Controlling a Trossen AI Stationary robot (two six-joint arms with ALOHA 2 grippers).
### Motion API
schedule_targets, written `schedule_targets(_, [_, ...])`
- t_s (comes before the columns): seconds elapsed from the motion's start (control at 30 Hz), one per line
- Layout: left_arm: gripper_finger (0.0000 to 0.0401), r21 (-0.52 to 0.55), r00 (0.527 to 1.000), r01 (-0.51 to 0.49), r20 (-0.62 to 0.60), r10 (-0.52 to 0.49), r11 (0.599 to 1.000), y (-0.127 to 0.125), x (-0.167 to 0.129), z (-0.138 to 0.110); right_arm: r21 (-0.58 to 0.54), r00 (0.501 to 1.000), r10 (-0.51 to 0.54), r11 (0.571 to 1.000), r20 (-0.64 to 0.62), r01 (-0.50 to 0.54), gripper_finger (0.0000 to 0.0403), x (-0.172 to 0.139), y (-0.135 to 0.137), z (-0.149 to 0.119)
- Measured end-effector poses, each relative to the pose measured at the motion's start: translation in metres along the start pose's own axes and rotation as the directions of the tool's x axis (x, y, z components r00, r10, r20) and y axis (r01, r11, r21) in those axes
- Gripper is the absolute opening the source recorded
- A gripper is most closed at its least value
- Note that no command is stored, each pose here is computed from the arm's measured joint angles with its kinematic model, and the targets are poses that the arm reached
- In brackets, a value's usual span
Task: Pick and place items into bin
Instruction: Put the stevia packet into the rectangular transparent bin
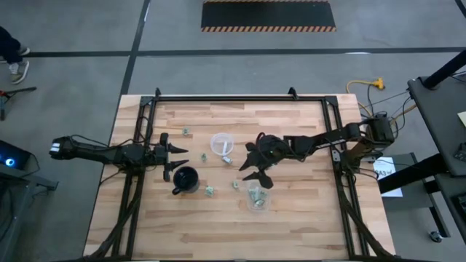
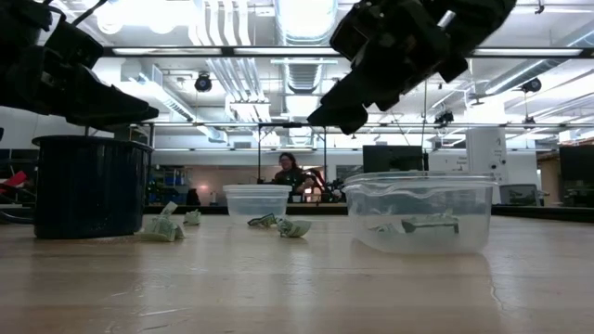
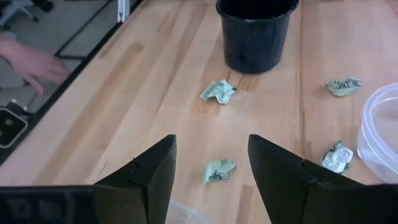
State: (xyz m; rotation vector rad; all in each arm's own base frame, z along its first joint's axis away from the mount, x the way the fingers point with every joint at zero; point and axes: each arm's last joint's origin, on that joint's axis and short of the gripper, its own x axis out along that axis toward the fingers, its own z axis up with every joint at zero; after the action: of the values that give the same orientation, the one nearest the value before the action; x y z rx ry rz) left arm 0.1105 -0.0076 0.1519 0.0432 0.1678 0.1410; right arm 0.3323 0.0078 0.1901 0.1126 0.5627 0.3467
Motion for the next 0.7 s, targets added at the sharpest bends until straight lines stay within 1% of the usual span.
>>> schedule_targets(0.2, [0.0162,0.0,1.0,0.0,0.0,0.0,1.0,0.0,0.0,0.0,-0.038,0.992,0.006,0.999,-0.123,-0.01,0.0192,0.007,0.003,0.016])
schedule_targets(0.33, [0.0162,0.001,1.0,0.0,-0.002,0.0,1.0,0.0,0.0,0.0,-0.095,0.98,-0.027,0.995,-0.196,0.008,0.0192,0.015,0.005,0.021])
schedule_targets(0.5, [0.0162,0.001,1.0,0.001,-0.005,-0.001,1.0,0.0,0.0,0.0,-0.139,0.962,-0.022,0.99,-0.271,-0.016,0.0192,0.028,0.003,0.023])
schedule_targets(0.57, [0.0162,0.002,1.0,0.0,-0.006,0.0,1.0,0.0,0.0,0.0,-0.141,0.944,-0.017,0.99,-0.329,-0.031,0.0192,0.033,0.001,0.021])
schedule_targets(0.7, [0.0162,0.001,1.0,0.0,-0.005,0.0,1.0,0.0,0.0,0.0,-0.159,0.922,-0.011,0.986,-0.387,-0.055,0.0192,0.045,-0.003,0.022])
